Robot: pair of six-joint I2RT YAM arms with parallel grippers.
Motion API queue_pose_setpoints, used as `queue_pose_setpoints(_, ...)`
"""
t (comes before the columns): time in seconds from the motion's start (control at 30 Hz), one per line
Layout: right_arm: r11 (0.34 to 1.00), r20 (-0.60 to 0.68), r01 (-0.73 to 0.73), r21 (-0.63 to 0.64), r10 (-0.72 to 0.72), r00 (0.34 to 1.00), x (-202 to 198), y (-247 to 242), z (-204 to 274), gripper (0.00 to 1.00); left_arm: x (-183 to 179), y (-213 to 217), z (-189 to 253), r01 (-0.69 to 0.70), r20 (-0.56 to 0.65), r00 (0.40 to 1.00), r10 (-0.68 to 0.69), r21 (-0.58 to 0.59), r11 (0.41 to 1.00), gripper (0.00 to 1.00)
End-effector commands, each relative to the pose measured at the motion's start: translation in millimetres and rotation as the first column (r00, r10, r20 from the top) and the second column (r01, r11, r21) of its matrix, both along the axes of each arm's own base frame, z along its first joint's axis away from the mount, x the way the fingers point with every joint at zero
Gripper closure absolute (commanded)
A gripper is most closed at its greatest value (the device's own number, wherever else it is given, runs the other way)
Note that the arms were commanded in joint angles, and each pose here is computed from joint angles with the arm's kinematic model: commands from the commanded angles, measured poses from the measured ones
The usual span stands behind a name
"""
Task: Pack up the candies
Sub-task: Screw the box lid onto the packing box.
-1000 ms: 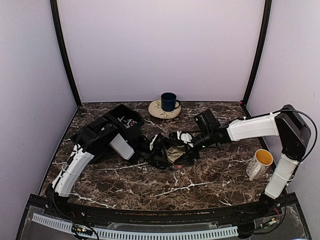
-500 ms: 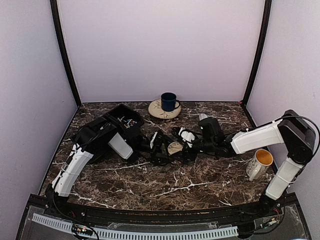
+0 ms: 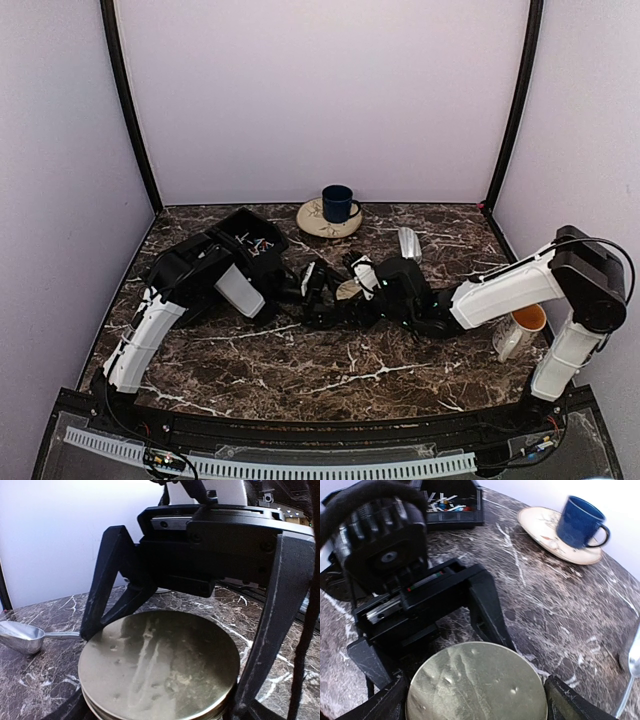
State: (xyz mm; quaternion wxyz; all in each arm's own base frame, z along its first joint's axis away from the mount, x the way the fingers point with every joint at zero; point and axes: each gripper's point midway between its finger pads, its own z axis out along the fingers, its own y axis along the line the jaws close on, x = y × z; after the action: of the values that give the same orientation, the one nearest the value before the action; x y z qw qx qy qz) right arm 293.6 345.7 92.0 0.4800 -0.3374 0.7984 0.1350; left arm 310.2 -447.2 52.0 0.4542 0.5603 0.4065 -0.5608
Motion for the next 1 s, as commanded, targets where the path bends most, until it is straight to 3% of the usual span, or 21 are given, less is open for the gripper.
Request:
queue_pose_setpoints(0.0, 0.984, -0.020, 0.164, -0.070, -0.166, 0.986, 1.9, -16.0, -15.6, 0.08, -14.4, 26.8, -132.1, -0.064, -0.320, 0.933, 0.164, 0.303, 0.951, 0.33)
queue_pose_setpoints(0.17, 0.983, -0.010, 0.172, -0.071, -0.173, 0.985, 0.7, -11.5, -10.1, 0.01, -14.6, 27.4, -133.2, -0.064, -0.322, 0.932, 0.166, 0.305, 0.950, 0.33)
queue_pose_setpoints(0.37, 0.993, 0.040, 0.102, -0.059, -0.099, 0.994, -6.2, -12.9, 12.3, 0.03, -15.2, 27.6, -133.3, -0.061, -0.321, 0.933, 0.163, 0.305, 0.950, 0.33)
queue_pose_setpoints(0.6, 0.993, 0.074, -0.087, -0.079, 0.093, 0.993, -20.1, -19.9, 33.3, 0.03, -18.0, 26.8, -132.1, -0.042, -0.323, 0.936, 0.141, 0.296, 0.954, 0.33)
queue_pose_setpoints(0.73, 0.938, 0.022, -0.341, -0.056, 0.342, 0.939, -48.4, -13.6, 35.5, 0.03, -20.4, 28.0, -130.2, -0.023, -0.328, 0.937, 0.120, 0.284, 0.958, 0.33)
queue_pose_setpoints(0.9, 0.886, 0.012, -0.457, -0.075, 0.459, 0.888, -53.3, -29.3, 41.4, 0.03, -33.6, 31.0, -122.3, 0.070, -0.353, 0.935, 0.016, 0.230, 0.971, 0.33)
queue_pose_setpoints(0.97, 0.836, 0.033, -0.544, -0.074, 0.547, 0.836, -59.0, -29.5, 45.4, 0.03, -39.4, 31.2, -119.7, 0.107, -0.365, 0.931, -0.022, 0.213, 0.971, 0.33)
